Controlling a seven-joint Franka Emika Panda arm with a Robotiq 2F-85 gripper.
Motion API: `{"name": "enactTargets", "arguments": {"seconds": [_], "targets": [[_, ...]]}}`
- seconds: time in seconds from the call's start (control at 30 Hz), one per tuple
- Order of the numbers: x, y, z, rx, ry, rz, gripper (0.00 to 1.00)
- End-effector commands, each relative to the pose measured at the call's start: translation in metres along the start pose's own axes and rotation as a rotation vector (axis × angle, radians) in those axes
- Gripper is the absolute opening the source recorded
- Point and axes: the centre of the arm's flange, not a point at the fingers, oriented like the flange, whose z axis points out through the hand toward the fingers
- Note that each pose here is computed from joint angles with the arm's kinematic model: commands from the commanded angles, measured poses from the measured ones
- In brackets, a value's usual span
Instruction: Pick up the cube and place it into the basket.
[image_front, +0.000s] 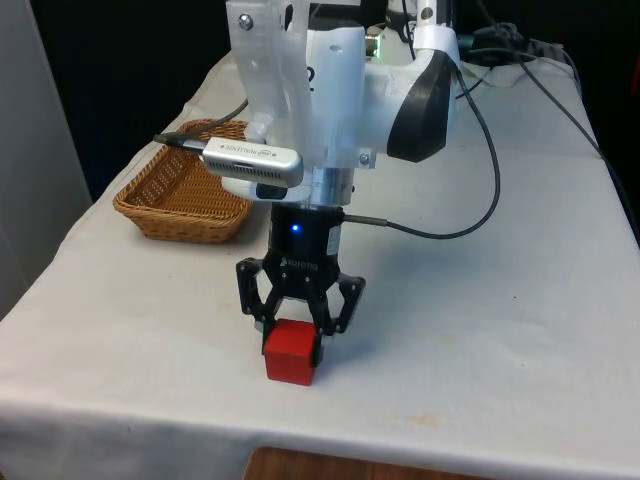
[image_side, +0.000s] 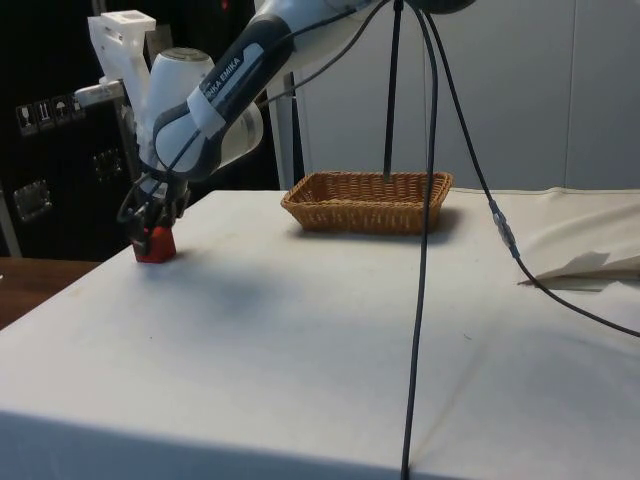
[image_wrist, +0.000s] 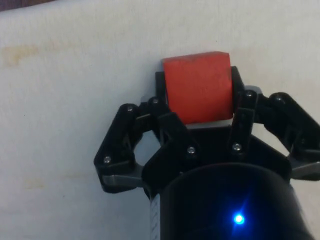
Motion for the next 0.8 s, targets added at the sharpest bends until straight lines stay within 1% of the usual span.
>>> {"name": "enactTargets", "arguments": {"seconds": [0.0,0.03,0.33,0.5,0.53,0.57,0.6,0.77], "targets": [[0.000,-0.001,0.000,0.001,0.001,0.001,0.08],[0.000,0.000,0.000,0.000,0.001,0.001,0.00],[0.001,0.000,-0.001,0.001,0.001,0.001,0.00],[0.007,0.005,-0.016,-0.009,0.005,0.006,0.00],[0.008,0.004,-0.013,-0.005,0.006,0.004,0.00],[0.009,0.005,-0.016,-0.005,0.007,0.005,0.00],[0.009,0.007,-0.023,-0.012,0.005,0.012,0.00],[0.009,0.012,-0.037,-0.018,0.001,0.020,0.00]]}}
